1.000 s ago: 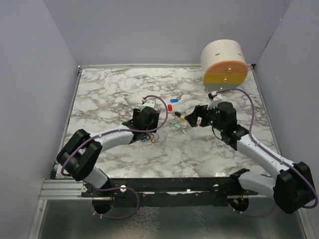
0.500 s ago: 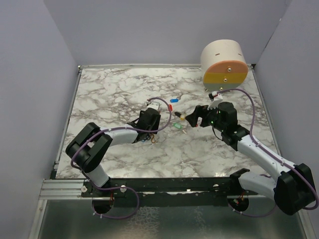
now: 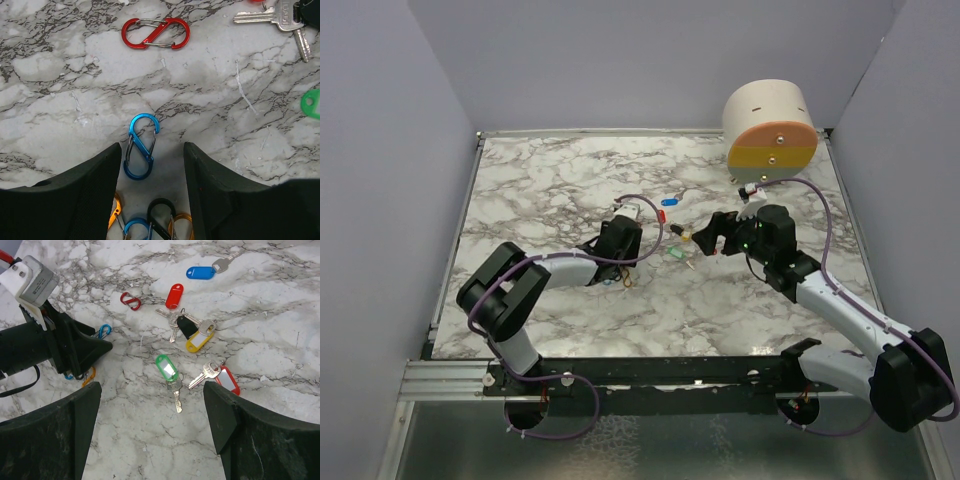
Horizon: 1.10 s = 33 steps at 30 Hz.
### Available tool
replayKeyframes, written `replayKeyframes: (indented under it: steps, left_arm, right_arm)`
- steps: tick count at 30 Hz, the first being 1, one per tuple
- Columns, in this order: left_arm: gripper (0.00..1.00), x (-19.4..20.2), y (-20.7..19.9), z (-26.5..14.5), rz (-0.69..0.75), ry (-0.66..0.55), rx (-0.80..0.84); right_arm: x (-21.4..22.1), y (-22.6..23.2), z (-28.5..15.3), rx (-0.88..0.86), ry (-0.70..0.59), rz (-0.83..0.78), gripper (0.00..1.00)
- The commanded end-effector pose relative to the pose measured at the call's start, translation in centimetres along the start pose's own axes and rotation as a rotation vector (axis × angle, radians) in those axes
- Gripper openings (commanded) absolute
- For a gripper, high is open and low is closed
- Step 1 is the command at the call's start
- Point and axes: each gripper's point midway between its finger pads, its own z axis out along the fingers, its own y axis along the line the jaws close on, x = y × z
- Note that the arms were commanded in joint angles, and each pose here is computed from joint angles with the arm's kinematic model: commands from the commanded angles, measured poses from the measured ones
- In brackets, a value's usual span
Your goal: Put the keys on the keyring
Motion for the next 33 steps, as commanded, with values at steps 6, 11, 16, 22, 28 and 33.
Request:
replayKeyframes:
  steps: [6, 11, 16, 22, 28, 33]
  left_arm:
    - [0.54, 0.4, -0.1, 0.6, -0.010, 0.021, 0.039]
    - [0.54, 0.8, 0.0, 0.6, -0.019, 0.027, 0.043]
    - [0.39, 2.3, 0.2, 1.3, -0.015, 0.076, 0.051]
    - [0.32, 3.0, 0.4, 0.7, -0.028, 0.090, 0.056]
    - [0.34, 2.9, 0.6, 0.1, -0.030, 0.084, 0.055]
    - [0.36, 3.1, 0.6, -0.2, -0.031, 0.090, 0.057]
  right_arm:
    - [-0.4, 0.6, 0.2, -0.023, -0.002, -0.006, 0.84]
    - [-0.5, 0.7, 0.1, -0.024, -0.006, -0.008, 0.84]
    - [-0.5, 0.7, 0.1, -0.022, -0.006, -0.007, 0.84]
    - [-0.6, 0.7, 0.0, -0.021, -0.008, -0.007, 0.84]
    - [-0.4, 0.7, 0.0, -0.026, -0.003, -0.006, 0.84]
    - [-0.6, 0.8, -0.2, -0.025, -0.010, -0.007, 0.84]
